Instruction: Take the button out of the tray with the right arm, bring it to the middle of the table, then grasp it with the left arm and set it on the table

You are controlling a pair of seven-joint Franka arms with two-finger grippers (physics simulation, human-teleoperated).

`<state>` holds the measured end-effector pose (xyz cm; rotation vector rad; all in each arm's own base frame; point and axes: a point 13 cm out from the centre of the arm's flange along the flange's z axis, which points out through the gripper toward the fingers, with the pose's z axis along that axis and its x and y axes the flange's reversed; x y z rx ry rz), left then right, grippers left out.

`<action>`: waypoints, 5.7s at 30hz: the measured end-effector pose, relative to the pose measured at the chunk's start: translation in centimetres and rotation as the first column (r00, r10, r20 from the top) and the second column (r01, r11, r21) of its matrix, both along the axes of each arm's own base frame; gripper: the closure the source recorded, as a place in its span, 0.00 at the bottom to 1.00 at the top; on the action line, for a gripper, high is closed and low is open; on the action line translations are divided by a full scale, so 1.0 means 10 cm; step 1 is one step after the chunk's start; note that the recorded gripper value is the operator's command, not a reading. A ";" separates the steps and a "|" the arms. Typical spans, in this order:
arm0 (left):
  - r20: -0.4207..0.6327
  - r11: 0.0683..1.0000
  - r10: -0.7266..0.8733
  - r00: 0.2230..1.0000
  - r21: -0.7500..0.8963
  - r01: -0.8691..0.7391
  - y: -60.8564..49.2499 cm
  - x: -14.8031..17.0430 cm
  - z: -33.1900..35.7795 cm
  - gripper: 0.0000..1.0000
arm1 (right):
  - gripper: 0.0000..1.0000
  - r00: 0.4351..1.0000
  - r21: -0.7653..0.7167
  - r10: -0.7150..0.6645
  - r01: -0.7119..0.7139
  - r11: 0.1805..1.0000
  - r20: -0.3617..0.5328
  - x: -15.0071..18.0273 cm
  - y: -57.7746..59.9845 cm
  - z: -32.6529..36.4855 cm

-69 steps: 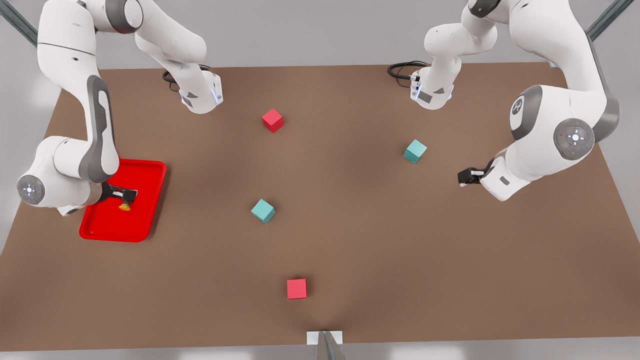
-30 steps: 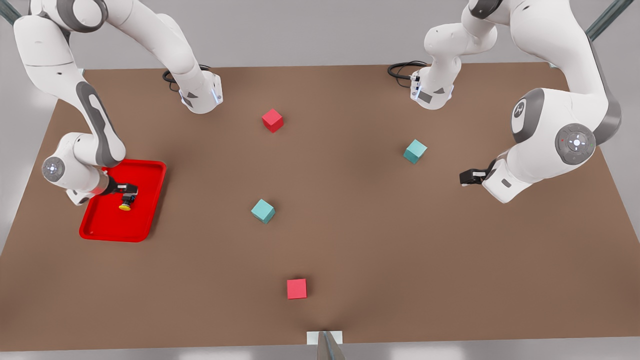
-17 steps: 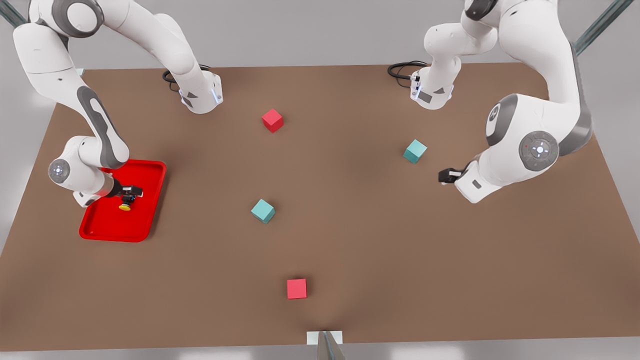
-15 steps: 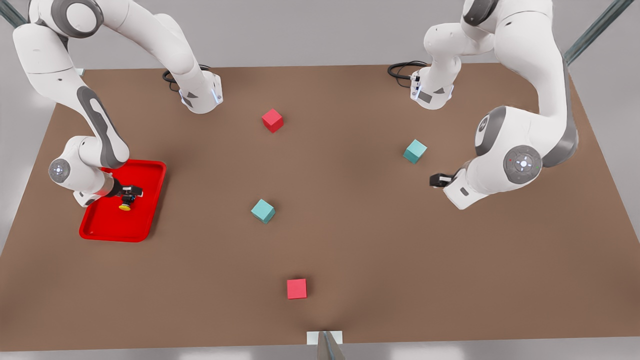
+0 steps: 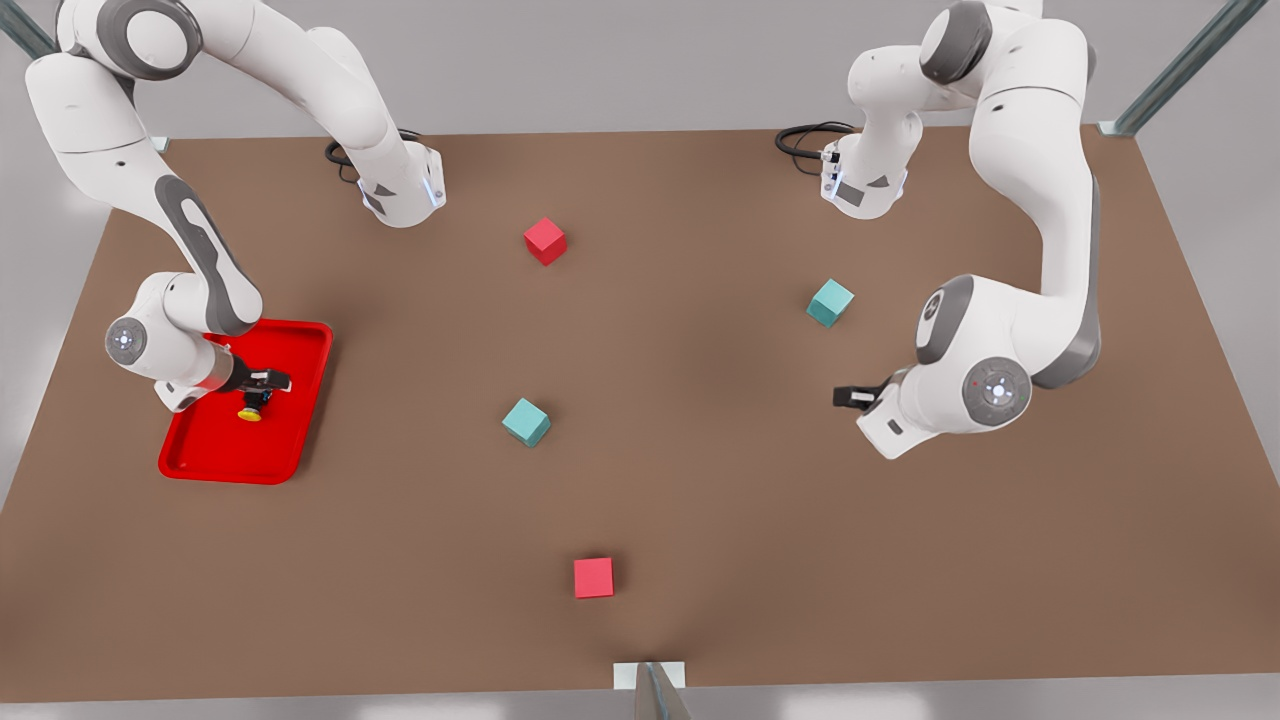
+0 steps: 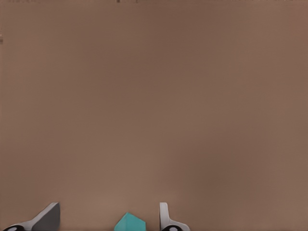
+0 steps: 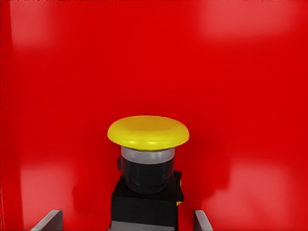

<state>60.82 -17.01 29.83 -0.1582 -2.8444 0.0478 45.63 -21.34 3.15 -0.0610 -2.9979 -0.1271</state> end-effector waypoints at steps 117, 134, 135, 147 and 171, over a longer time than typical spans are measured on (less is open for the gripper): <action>0.135 0.990 0.081 0.988 0.107 -0.096 -3.31 -0.63 -1.47 0.00 | 0.00 0.999 -0.080 0.040 -0.041 0.996 -0.012 1.38 2.04 3.58; 0.062 0.995 0.021 0.998 0.098 -0.027 -3.33 -0.78 -2.30 0.01 | 0.00 0.993 -0.069 0.112 -0.113 0.991 -0.029 1.36 2.08 3.51; 0.065 0.995 0.013 0.998 0.094 -0.020 -3.33 -0.78 -2.35 0.01 | 0.00 0.993 -0.069 0.115 -0.116 0.991 -0.031 1.36 2.09 3.50; 0.097 0.998 -0.045 0.994 0.049 0.041 -3.41 -0.72 -2.53 0.01 | 0.00 0.991 -0.066 0.127 -0.129 0.989 -0.038 1.35 2.08 3.45; 0.083 0.996 -0.070 0.994 0.062 0.064 -3.31 -0.86 -2.55 0.15 | 0.00 0.989 -0.062 0.138 -0.141 0.988 -0.050 1.36 2.12 3.39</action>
